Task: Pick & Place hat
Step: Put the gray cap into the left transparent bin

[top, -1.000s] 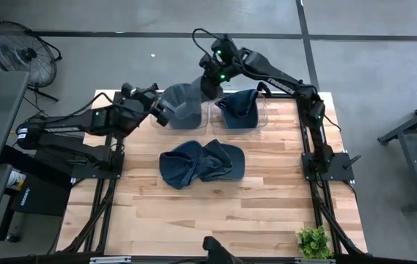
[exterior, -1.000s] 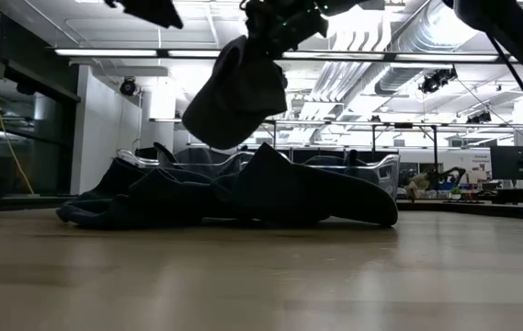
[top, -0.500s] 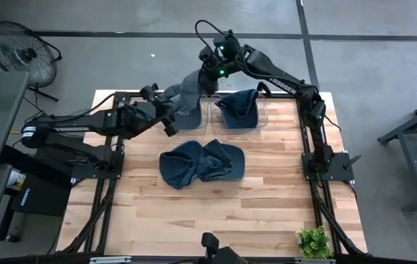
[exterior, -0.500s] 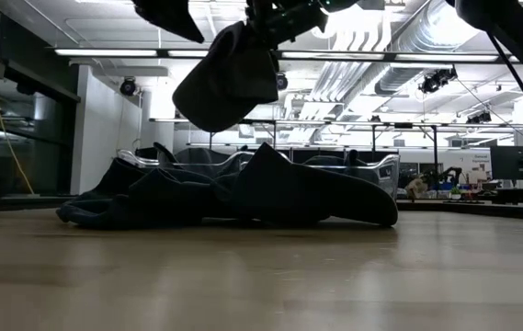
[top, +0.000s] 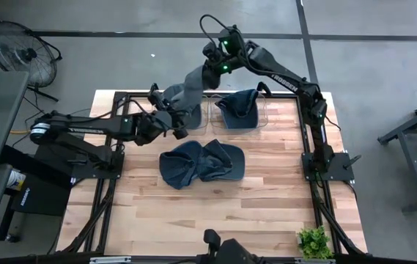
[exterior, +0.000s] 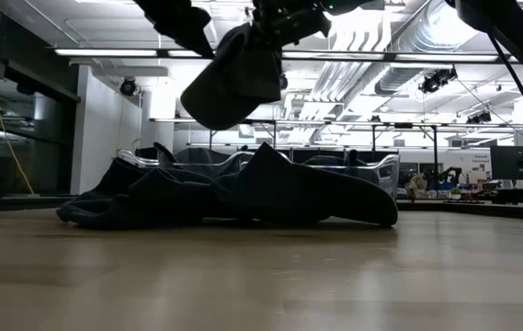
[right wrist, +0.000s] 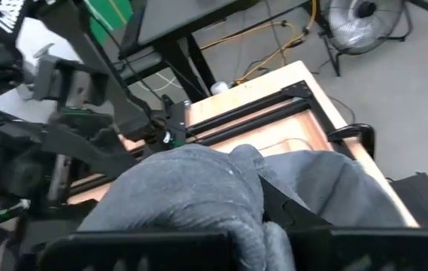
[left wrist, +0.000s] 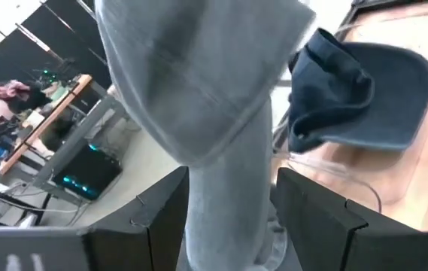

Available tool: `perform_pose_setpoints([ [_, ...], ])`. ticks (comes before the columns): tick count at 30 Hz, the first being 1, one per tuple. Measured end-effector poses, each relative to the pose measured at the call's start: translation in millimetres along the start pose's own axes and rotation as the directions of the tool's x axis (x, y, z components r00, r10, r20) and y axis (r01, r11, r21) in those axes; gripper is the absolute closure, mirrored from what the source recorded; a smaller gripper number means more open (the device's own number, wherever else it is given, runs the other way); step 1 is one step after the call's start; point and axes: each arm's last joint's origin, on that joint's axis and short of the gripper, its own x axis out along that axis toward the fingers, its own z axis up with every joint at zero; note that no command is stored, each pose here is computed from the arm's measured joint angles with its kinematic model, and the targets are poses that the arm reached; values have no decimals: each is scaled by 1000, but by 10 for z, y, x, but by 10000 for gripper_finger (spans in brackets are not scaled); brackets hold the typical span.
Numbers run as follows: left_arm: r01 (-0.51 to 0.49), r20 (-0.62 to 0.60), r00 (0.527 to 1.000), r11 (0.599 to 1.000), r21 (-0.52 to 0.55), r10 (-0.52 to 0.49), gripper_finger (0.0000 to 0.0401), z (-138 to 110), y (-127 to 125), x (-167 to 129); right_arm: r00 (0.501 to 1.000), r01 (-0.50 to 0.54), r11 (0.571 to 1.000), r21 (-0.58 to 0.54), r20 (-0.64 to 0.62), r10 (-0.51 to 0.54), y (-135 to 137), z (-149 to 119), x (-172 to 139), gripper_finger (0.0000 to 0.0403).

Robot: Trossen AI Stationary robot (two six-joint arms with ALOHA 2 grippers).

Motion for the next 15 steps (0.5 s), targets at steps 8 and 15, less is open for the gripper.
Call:
perform_pose_setpoints([
  [8,-9,-22,1000,999,33,10,203,-18,-140,111,999,-45,999,1,-5,45,13,0,0,402],
  [15,-163,-60,984,985,56,166,203,-35,-199,187,996,-88,996,1,-1,88,78,33,-66,402],
])
